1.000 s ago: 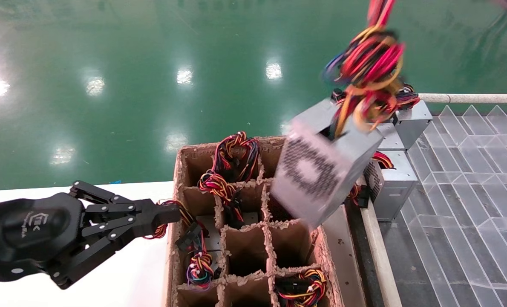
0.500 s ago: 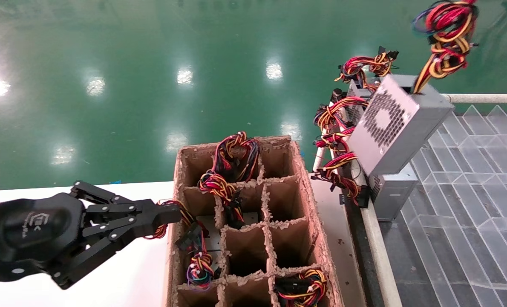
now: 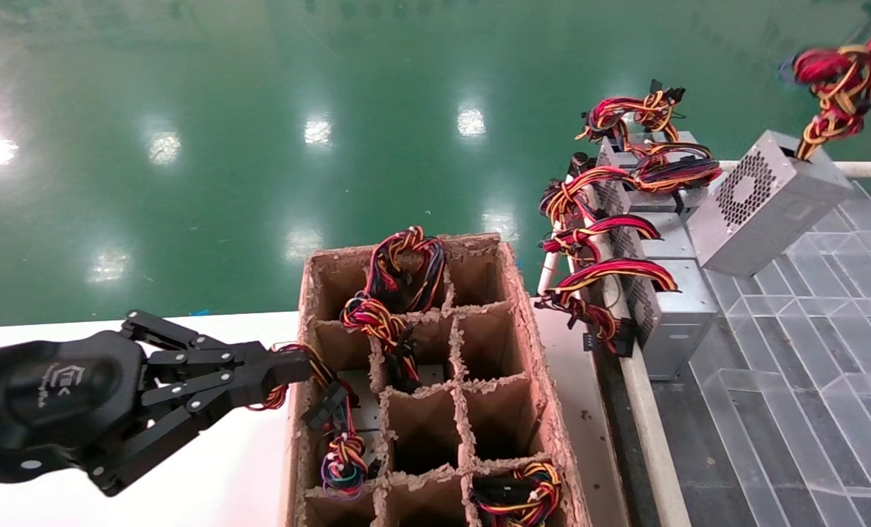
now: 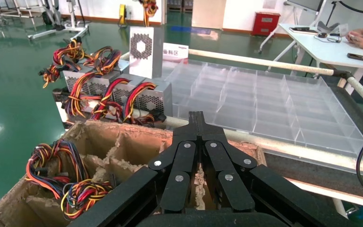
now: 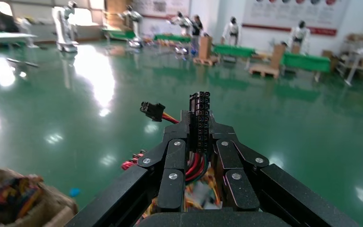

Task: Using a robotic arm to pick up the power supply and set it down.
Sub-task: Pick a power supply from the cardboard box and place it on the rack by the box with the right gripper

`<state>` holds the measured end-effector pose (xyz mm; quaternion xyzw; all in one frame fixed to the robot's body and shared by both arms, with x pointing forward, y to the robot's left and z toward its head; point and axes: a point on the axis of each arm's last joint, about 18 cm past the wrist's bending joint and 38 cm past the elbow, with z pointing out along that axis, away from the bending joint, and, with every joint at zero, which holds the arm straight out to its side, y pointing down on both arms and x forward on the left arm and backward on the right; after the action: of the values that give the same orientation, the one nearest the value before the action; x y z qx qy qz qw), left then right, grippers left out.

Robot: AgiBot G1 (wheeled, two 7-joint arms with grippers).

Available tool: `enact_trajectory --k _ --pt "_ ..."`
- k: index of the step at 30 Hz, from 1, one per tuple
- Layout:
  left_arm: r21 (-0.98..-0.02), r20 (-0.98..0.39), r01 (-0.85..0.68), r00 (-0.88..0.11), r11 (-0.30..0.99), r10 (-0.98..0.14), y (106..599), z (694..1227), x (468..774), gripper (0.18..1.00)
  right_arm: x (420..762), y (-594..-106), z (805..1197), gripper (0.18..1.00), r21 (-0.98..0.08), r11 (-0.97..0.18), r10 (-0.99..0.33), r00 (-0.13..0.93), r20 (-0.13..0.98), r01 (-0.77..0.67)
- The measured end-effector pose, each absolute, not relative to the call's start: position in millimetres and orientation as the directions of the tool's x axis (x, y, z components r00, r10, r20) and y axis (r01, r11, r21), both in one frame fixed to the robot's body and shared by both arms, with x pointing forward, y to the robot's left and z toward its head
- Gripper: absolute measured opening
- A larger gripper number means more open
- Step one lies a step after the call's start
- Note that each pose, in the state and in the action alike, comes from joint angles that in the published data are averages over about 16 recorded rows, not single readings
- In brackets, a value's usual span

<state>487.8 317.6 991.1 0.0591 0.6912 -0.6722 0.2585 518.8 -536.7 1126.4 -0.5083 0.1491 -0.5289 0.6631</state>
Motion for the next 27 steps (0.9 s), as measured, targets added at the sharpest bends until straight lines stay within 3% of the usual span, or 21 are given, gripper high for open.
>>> enact_trajectory --k 12,27 --pt "-0.899 -0.437 0.429 -0.859 0.089 -0.266 318 991 488 0.191 539 -550 1099 0.238 -0.872 -0.093 -0.884 0.362 0.294 0.480" --pt "-0.899 -0.437 0.429 -0.859 0.089 -0.266 318 991 488 0.191 546 -563 1092 0.238 -0.880 -0.121 -0.911 0.301 0.282 0.460"
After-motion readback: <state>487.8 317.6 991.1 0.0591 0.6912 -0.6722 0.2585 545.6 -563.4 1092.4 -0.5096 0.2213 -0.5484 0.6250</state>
